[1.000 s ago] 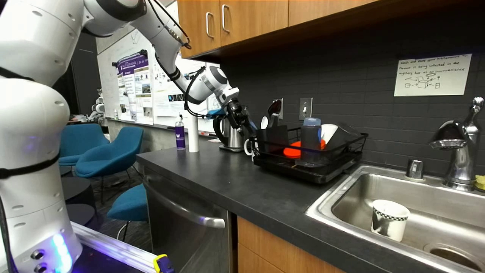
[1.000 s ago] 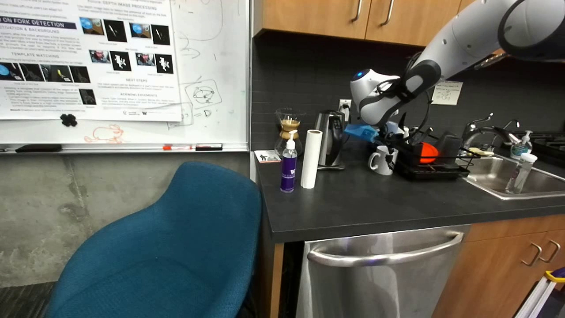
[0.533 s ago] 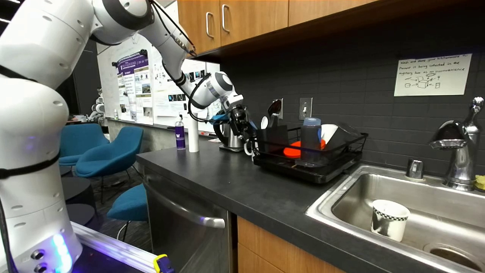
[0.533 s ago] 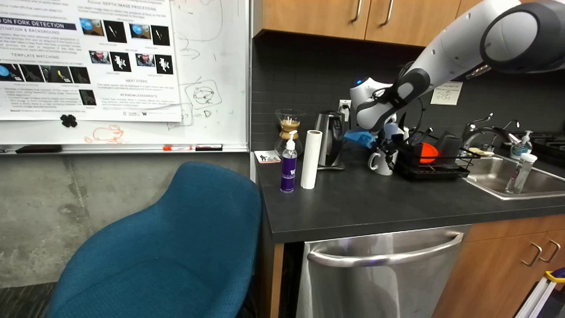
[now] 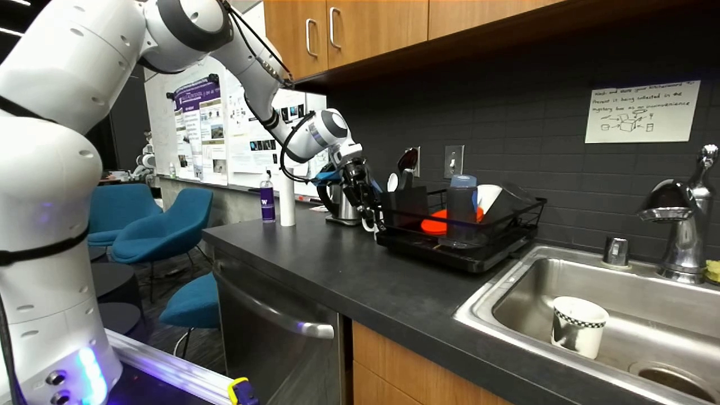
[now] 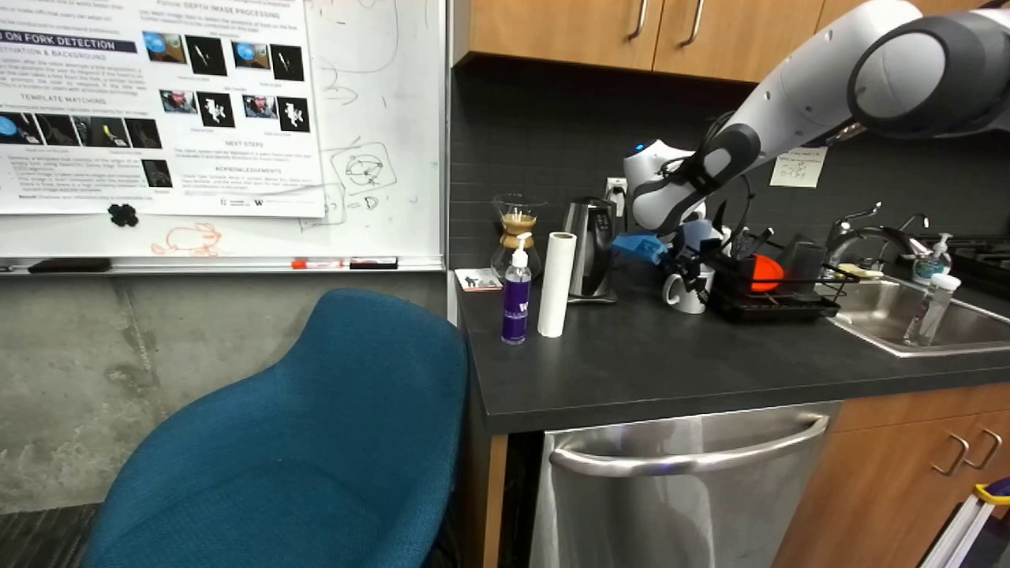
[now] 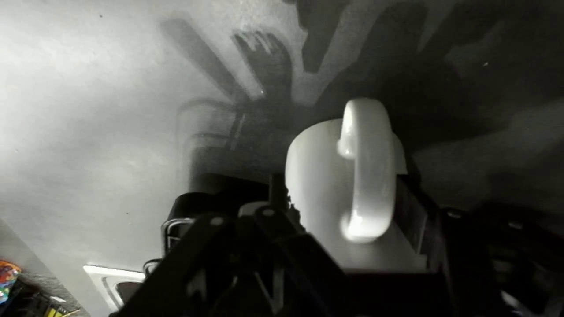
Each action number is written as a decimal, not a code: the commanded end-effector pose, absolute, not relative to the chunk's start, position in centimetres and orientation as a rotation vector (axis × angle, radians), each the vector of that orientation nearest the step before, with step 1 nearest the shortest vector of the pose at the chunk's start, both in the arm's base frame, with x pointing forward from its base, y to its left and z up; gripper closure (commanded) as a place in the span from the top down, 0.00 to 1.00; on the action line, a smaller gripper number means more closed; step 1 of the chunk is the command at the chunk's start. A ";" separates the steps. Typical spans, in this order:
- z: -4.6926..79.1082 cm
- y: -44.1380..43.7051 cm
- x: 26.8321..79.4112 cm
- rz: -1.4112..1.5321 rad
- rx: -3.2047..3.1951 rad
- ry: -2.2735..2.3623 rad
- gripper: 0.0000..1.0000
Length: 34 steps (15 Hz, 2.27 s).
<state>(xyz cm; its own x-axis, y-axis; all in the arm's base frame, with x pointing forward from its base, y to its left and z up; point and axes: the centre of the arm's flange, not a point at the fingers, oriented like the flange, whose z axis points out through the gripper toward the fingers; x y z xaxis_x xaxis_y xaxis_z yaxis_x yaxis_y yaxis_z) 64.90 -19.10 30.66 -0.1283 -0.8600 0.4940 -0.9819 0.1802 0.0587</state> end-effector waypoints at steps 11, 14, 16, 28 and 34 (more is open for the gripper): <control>30.0 -17.4 61.5 0.250 1.891 -1.950 0.05; 29.7 -15.9 60.1 0.216 1.969 -1.877 0.05; 29.0 -13.9 58.7 0.180 2.039 -1.809 0.05; 30.9 -1.1 56.0 0.118 2.353 -1.589 0.05; 31.7 4.1 54.9 -0.013 2.457 -1.475 0.05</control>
<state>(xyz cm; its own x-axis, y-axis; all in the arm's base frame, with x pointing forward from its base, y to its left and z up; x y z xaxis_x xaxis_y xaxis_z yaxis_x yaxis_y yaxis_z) 56.43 2.63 30.31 0.4440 -0.8785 0.1762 -0.8874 -0.4039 0.2222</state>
